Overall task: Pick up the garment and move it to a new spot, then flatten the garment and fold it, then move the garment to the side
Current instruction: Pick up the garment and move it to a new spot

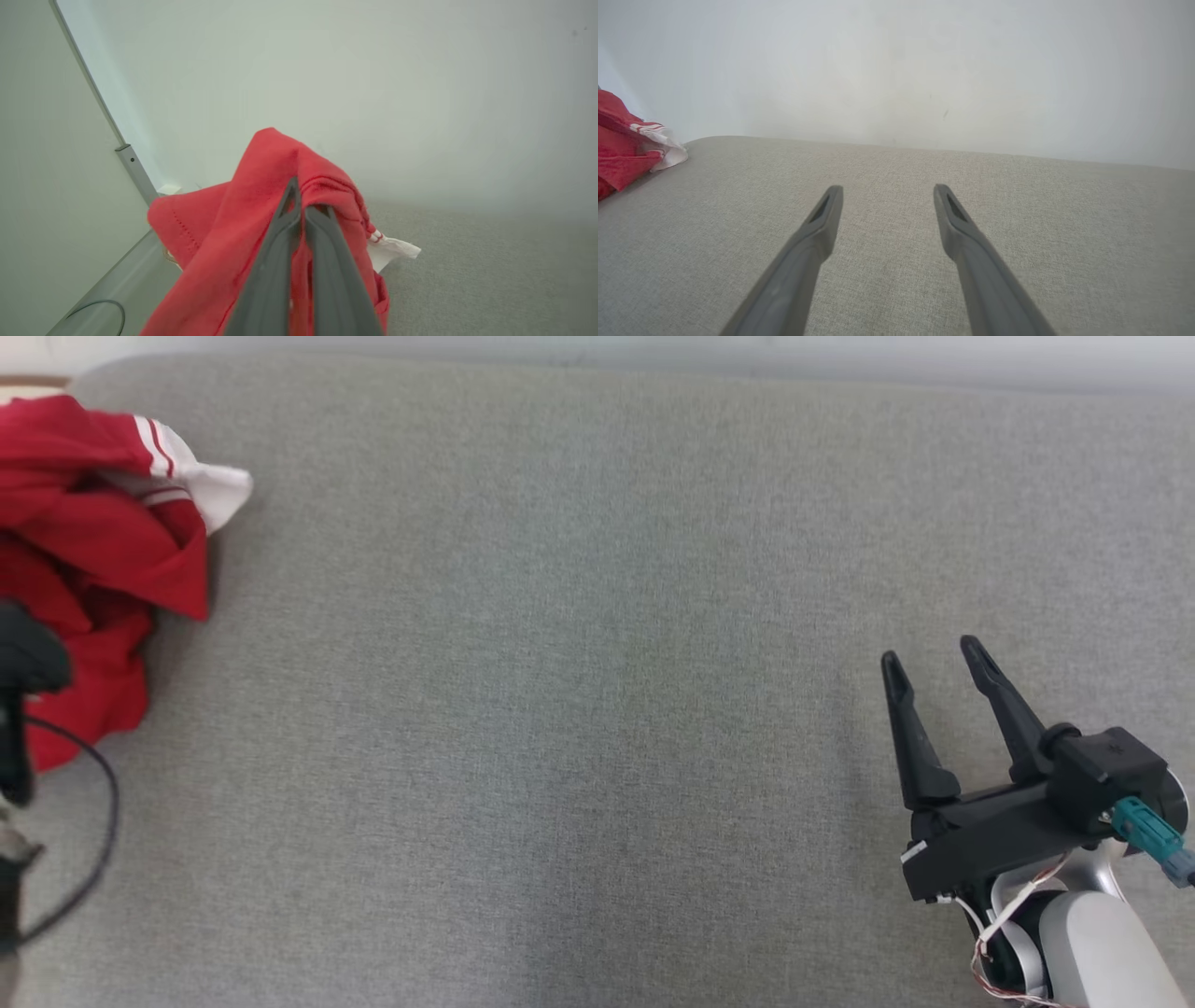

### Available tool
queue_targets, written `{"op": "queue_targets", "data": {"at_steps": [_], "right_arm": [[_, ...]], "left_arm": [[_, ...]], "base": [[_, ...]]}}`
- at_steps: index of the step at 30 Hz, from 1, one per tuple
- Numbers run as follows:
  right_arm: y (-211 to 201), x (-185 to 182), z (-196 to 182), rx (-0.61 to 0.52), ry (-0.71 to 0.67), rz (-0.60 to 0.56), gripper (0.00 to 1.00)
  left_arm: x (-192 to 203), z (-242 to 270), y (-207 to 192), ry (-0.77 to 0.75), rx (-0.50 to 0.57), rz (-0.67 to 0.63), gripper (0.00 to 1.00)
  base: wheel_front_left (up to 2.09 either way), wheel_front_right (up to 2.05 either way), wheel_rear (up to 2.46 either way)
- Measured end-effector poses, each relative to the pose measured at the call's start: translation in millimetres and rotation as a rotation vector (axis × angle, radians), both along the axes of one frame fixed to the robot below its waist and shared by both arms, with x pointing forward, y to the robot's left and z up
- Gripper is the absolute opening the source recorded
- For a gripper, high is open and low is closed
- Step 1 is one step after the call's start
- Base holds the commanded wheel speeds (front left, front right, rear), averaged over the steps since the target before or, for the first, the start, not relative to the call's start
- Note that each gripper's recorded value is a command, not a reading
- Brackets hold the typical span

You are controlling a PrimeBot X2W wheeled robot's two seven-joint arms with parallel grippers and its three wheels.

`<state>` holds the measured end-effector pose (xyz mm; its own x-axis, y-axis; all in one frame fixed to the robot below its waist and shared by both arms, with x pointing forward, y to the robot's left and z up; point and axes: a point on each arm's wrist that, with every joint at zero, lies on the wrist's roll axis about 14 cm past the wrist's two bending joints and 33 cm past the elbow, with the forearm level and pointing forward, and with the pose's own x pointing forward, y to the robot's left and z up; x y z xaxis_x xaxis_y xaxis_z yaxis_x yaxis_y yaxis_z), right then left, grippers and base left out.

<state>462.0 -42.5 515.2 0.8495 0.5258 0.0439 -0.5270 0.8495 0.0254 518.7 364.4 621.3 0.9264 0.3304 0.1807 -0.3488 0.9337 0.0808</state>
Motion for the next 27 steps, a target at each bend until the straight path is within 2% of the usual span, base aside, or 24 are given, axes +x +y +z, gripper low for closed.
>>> {"op": "queue_targets", "data": {"at_steps": [9,10,18,23,27], "right_arm": [[-13,-8,17,0.023,-0.030,-0.057,1.00],[-13,-8,17,0.023,-0.030,-0.057,1.00],[-27,-9,18,0.034,-0.030,-0.108,1.00],[-37,-11,19,0.045,-0.031,-0.141,1.00],[-48,-11,23,0.052,-0.040,-0.177,1.00]], "left_arm": [[-53,-7,-81,-0.051,-0.045,-0.138,0.00],[-53,-7,-81,-0.051,-0.045,-0.138,0.00],[-78,-31,-164,-0.013,-0.146,-0.307,0.00],[-79,-40,-230,0.023,-0.167,-0.489,0.00],[-82,-50,-296,0.072,-0.182,-0.693,0.00]], "base": [[0.00,0.00,0.00],[0.00,0.00,0.00],[0.00,0.00,0.00],[0.00,0.00,0.00],[0.00,0.00,0.00]]}}
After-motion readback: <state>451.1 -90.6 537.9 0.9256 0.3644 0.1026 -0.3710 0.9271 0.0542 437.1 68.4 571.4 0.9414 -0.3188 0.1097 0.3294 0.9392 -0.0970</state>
